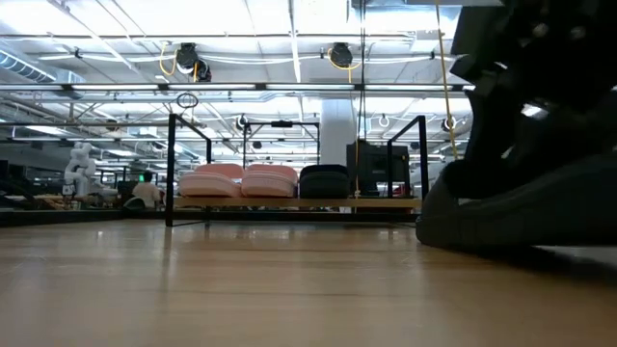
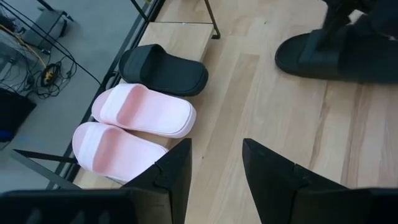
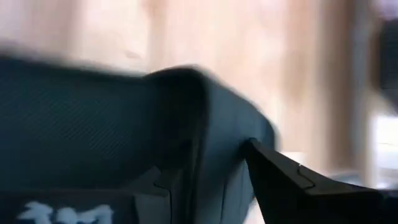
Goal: Pick and place slides into the shelf
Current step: Put the black slipper on the shelf
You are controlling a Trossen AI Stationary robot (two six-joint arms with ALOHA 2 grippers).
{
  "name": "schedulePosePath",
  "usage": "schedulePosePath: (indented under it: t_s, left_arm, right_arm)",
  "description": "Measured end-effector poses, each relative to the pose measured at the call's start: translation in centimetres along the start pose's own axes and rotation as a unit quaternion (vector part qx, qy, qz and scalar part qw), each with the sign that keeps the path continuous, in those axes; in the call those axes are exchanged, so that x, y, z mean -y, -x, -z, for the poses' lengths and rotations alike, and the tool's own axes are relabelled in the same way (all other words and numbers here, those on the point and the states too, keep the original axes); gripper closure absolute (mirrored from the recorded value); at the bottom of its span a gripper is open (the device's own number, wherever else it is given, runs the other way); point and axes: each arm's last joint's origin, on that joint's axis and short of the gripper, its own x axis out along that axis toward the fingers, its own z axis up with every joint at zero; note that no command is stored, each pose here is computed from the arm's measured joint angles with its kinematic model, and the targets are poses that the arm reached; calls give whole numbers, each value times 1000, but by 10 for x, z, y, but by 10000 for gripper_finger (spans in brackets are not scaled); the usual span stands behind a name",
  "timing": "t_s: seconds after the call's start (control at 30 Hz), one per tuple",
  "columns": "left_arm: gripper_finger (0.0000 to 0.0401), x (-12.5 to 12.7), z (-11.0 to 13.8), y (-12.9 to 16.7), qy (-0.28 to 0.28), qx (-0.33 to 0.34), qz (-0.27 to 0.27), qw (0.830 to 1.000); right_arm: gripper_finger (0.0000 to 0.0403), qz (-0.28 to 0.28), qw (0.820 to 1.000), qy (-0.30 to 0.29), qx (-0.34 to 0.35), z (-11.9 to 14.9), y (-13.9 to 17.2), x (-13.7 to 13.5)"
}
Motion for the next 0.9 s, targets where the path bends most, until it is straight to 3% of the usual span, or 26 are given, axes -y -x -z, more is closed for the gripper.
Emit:
schedulePosePath:
  t_s: [0.1,0.2,0.43,0.73,0.9]
  left_arm:
    - [256,0,0,0,-1,0,0,1000]
    - [256,0,0,0,0,0,0,1000]
    - [256,0,0,0,0,0,0,1000]
    - [256,0,0,0,0,0,0,1000]
    - [256,0,0,0,0,0,0,1000]
  right_arm:
    - [274,49,999,9,8,1,-2,3]
    - [296,62,998,1,6,2,-3,6]
    - [390,71,997,-5,-3,1,-7,12]
    - [398,103,995,-1,5,-8,2,20]
    - [399,144,990,-5,11,-27,21,40]
